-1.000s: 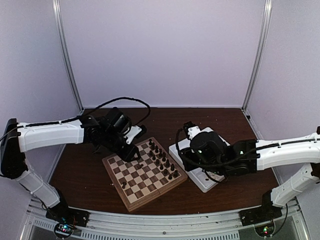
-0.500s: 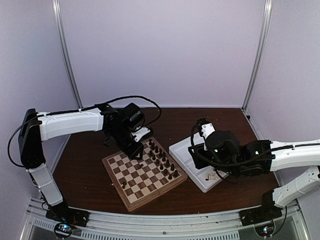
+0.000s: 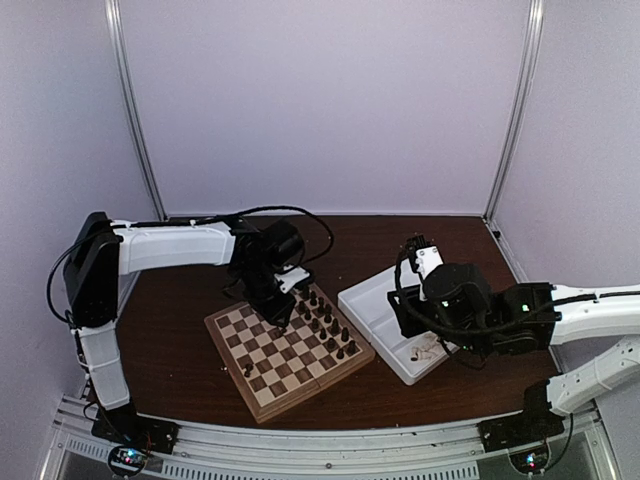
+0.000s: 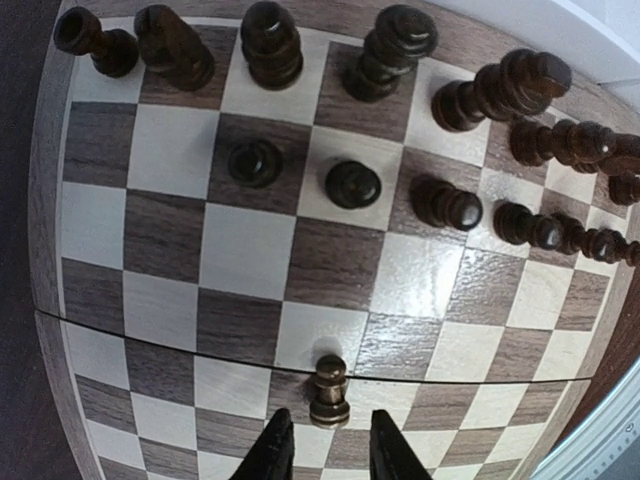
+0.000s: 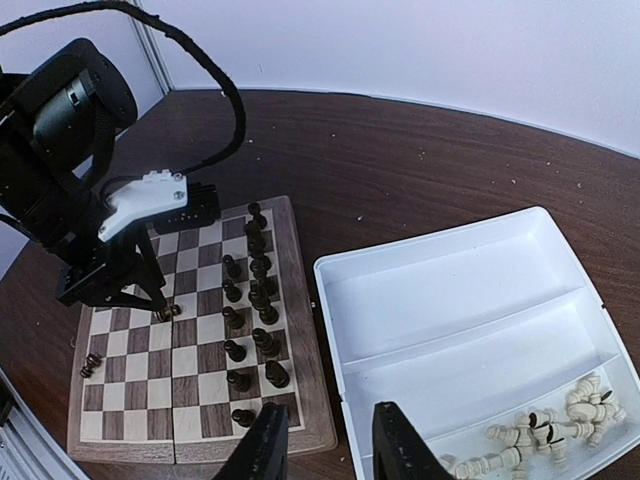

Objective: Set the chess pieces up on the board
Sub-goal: Pick up the chess piece from the chessboard.

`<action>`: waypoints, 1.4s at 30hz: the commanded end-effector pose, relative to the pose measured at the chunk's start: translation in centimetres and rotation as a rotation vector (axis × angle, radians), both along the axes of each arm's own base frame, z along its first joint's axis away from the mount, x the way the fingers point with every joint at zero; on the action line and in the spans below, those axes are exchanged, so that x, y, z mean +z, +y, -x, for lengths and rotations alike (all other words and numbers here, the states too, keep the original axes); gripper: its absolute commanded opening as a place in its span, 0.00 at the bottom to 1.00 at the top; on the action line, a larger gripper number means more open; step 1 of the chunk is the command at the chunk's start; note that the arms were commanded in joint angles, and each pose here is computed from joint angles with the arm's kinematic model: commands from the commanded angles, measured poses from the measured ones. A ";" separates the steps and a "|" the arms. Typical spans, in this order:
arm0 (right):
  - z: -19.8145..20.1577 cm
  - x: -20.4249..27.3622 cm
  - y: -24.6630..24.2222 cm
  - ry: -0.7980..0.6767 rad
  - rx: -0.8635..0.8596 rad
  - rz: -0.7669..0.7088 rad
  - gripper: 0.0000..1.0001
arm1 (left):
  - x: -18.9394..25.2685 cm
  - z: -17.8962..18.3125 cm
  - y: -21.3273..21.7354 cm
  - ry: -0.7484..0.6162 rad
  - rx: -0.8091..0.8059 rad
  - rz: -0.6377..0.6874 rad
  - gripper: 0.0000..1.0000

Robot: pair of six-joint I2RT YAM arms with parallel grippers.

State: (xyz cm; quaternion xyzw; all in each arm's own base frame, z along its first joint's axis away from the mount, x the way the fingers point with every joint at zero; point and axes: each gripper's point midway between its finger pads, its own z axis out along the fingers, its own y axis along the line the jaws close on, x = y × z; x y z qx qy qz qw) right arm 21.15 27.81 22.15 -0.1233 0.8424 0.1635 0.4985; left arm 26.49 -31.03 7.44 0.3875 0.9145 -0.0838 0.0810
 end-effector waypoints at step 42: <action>-0.4 -0.4 0.7 -0.004 -0.006 0.038 0.32 | -3.0 1.0 0.8 0.007 -0.061 -0.020 0.35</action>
